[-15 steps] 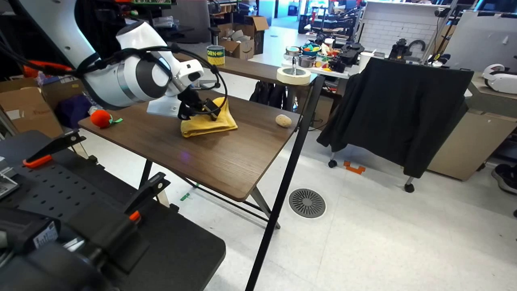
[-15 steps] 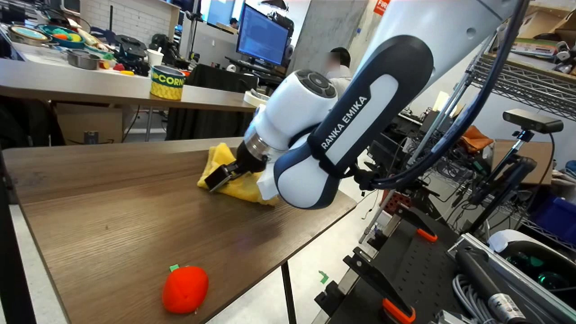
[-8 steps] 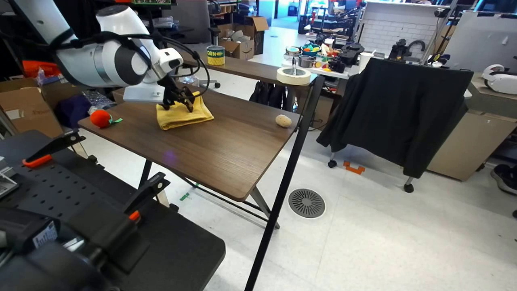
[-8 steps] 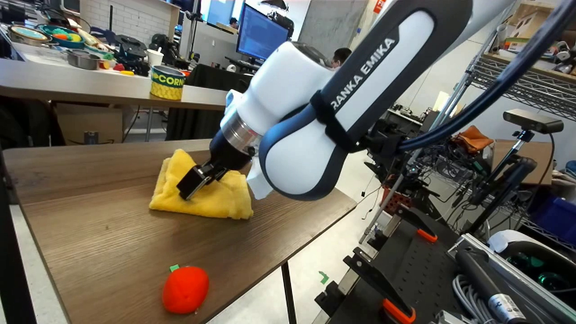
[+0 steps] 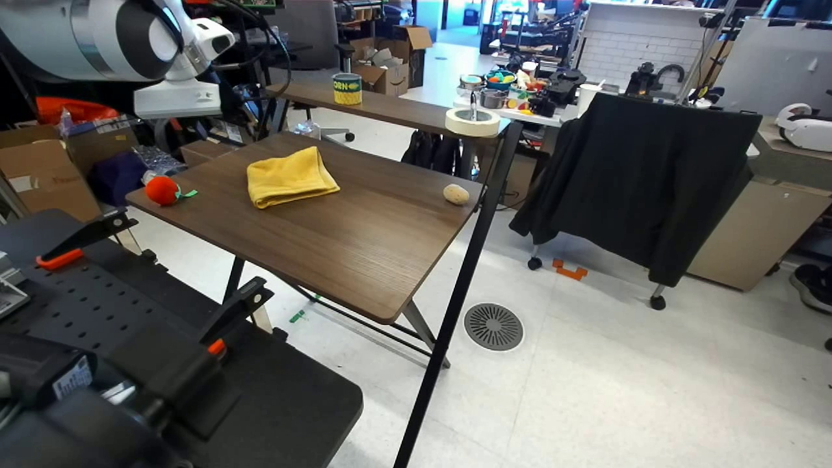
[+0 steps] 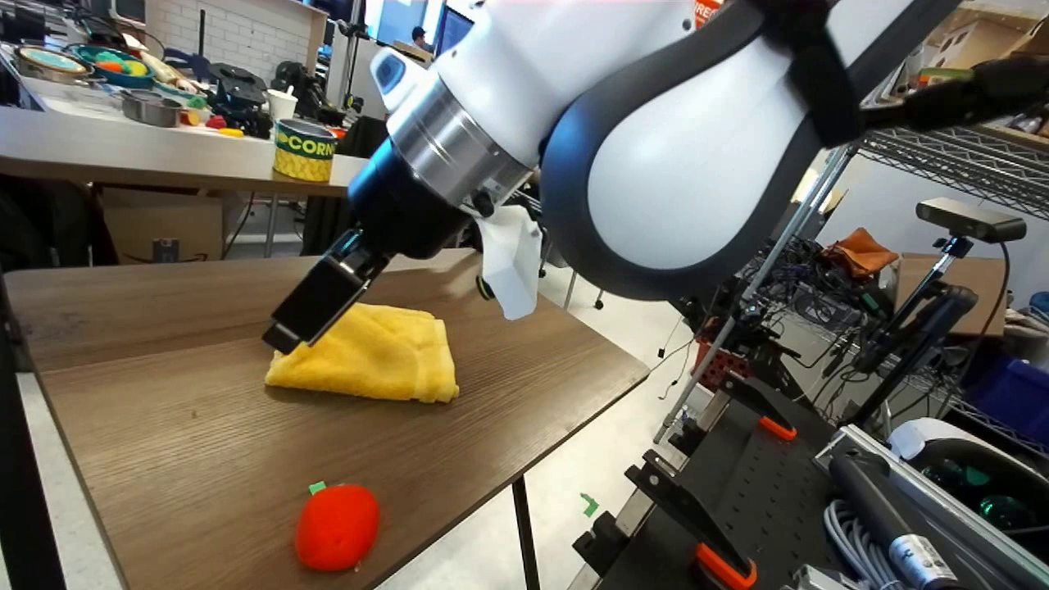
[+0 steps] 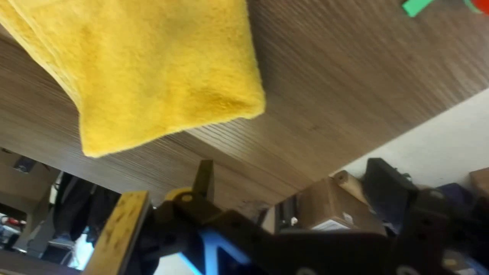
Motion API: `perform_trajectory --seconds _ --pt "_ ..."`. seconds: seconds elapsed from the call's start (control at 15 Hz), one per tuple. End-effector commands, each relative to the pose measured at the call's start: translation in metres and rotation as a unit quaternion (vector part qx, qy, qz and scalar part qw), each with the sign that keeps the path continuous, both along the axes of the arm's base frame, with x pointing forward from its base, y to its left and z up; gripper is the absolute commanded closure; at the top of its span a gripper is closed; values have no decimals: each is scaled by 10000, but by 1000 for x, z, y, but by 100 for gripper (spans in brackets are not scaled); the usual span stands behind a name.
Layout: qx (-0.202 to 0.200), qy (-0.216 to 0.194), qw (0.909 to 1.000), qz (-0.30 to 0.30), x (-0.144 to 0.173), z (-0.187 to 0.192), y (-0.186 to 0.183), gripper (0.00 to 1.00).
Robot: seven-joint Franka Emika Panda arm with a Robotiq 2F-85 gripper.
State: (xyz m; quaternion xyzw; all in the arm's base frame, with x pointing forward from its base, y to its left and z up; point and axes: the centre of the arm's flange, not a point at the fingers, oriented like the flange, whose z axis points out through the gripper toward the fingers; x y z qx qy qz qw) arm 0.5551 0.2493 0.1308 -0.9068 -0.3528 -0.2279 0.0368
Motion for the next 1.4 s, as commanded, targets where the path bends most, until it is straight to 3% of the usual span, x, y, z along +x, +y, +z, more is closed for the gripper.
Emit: perform_trajectory --seconds 0.0,0.2,0.4,0.67,0.93,1.0,1.13,1.33 --pt "17 361 9968 718 -22 13 24 0" --pt "-46 848 9904 1093 -32 -1 55 0" --pt "-353 1262 9841 1195 -37 -21 72 0" --pt "-821 1720 9743 1203 -40 -43 75 0" --pt "-1292 2311 9562 1251 -45 -60 68 0" --pt "-1327 2394 9539 1235 -46 -62 67 25" --pt "-1337 2395 9530 1287 -47 -64 65 34" --pt "-1294 2360 9542 1309 -47 -64 65 60"
